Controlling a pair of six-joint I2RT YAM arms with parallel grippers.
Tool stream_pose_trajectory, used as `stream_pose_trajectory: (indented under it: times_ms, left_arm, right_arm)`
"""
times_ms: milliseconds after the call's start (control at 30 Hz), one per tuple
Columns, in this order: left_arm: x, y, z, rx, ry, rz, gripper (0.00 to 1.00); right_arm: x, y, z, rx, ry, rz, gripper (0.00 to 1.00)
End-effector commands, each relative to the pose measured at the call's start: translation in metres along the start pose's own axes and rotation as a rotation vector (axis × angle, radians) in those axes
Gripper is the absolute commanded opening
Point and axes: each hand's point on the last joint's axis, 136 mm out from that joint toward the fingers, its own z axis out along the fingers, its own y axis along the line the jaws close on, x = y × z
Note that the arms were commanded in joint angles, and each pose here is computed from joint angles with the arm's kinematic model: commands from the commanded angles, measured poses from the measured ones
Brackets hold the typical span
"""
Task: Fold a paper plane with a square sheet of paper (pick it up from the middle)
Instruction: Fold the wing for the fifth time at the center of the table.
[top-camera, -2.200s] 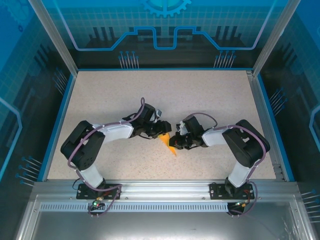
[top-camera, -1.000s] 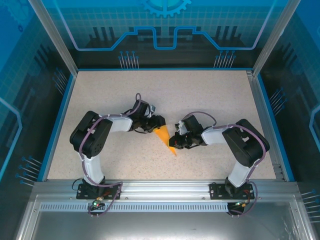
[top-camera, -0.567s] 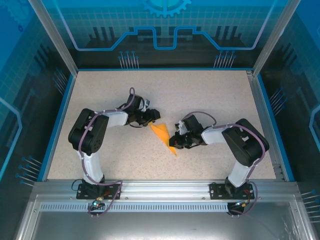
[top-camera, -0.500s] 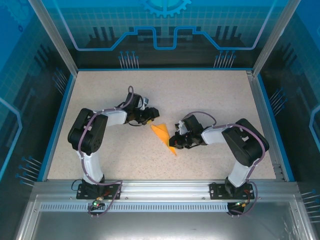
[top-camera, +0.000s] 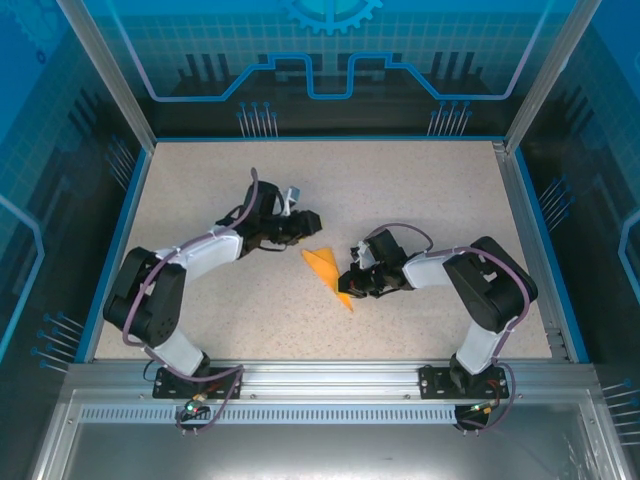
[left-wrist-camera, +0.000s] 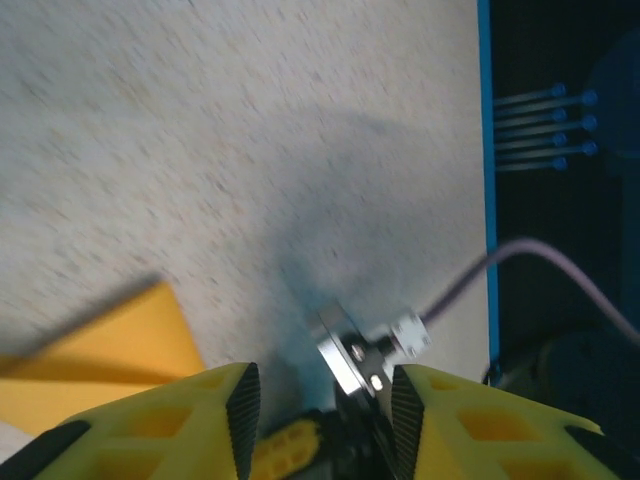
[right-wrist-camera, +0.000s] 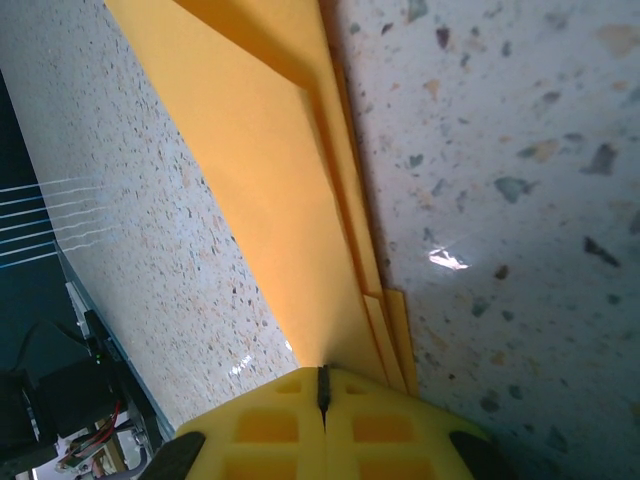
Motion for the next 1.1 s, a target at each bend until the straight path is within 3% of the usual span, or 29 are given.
stream_pose_trajectory:
  times_ms: [0,200,367,667,1067]
  left_arm:
    - [0.033,0.013,0.014,-0.013,0.052,-0.049,0.40]
    - [0.056,0.041,0.038,-0.040,0.084,-0.104,0.40]
    - [0.058,0.072,0.045,-0.144,0.075,-0.100,0.39]
    - [0.037,0.111,0.041,-0.225,0.029,-0.139,0.38]
    - [0.008,0.116,0.034,-0.238,0.033,-0.122,0.40]
  right_arm:
    - [0.037,-0.066,0.009,0.215,0.093,0.156,0.00]
    - [0.040,-0.069,0.009,0.220,0.099,0.161,0.00]
    - [0.042,-0.072,0.010,0.228,0.104,0.166,0.00]
    - [0.045,-0.075,0.007,0.247,0.107,0.162,0.00]
    - [0.043,-0.070,0.005,0.238,0.115,0.149,0.00]
